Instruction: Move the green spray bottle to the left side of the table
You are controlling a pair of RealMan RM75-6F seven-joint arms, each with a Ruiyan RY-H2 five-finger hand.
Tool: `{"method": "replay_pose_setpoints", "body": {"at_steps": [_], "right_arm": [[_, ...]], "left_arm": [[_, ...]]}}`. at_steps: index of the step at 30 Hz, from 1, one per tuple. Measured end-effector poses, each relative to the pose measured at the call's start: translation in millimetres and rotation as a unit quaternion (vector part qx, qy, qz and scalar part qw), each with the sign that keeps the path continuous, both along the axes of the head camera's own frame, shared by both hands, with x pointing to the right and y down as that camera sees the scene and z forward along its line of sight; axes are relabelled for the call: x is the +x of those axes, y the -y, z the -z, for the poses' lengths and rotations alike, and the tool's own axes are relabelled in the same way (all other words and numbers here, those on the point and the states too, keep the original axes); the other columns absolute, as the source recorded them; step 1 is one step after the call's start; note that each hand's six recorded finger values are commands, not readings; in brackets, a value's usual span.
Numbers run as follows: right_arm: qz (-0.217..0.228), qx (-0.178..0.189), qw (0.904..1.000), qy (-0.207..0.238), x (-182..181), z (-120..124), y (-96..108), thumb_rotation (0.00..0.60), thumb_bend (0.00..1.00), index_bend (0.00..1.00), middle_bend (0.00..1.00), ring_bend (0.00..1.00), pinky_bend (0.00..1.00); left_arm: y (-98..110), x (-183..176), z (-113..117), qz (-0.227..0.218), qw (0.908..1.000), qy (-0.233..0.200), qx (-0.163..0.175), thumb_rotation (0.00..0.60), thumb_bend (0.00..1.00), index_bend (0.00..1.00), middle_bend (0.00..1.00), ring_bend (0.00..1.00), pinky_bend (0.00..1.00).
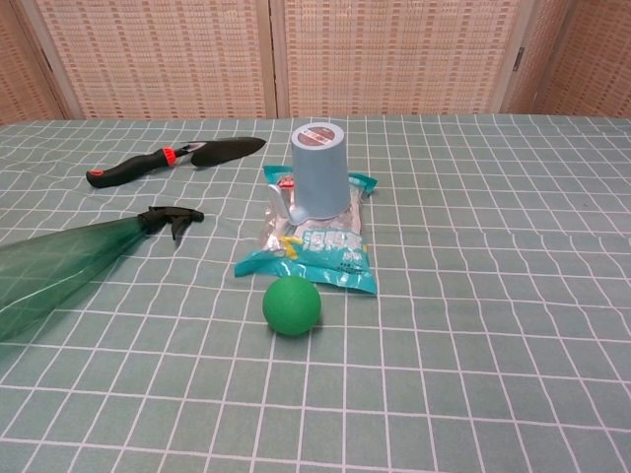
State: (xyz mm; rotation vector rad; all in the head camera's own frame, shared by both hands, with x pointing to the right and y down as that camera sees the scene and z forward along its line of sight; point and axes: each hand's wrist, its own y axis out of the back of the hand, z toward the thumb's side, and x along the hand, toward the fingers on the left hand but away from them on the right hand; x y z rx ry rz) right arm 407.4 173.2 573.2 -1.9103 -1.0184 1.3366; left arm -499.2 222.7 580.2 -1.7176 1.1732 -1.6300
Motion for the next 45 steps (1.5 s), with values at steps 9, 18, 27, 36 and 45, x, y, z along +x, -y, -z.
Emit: {"method": "replay_pose_setpoints", "body": {"at_steps": [9, 18, 27, 36, 45], "right_arm": [[0.002, -0.004, 1.0, -0.002, 0.5, -0.1, -0.9, 0.6, 0.05, 0.51, 0.25, 0.08, 0.24], [0.005, -0.005, 1.0, -0.006, 1.7, 0.9, -0.8, 0.6, 0.05, 0.51, 0.25, 0.08, 0.24], [0.022, 0.008, 0.9992, -0.033, 4.1, 1.5, -0.3, 0.6, 0.06, 0.51, 0.25, 0.08, 0.24], [0.035, -0.002, 0.9989, -0.032, 1.5, 0.9, -0.9, 0.6, 0.06, 0.51, 0.25, 0.08, 0.24], [0.037, -0.007, 0.9988, -0.03, 1.8, 1.0, -0.9, 0.6, 0.06, 0.51, 0.25, 0.08, 0.24]], "left_arm": [[35.8, 16.8, 25.4, -0.015, 0.9996, 0.007, 0.022, 0.6, 0.38, 0.29, 0.33, 0.21, 0.18], [95.5, 52.1, 49.9, 0.061, 0.9981, -0.007, -0.006, 0.6, 0.36, 0.22, 0.33, 0.22, 0.22], [132.0, 72.4, 27.5, 0.204, 0.972, 0.066, -0.096, 0.6, 0.29, 0.21, 0.27, 0.2, 0.17], [125.8, 158.0, -4.8, 0.182, 0.9281, 0.207, -0.25, 0.6, 0.26, 0.2, 0.26, 0.17, 0.14], [127.2, 221.9, -26.8, 0.13, 0.9249, 0.232, -0.272, 0.6, 0.24, 0.18, 0.23, 0.13, 0.1]]}}
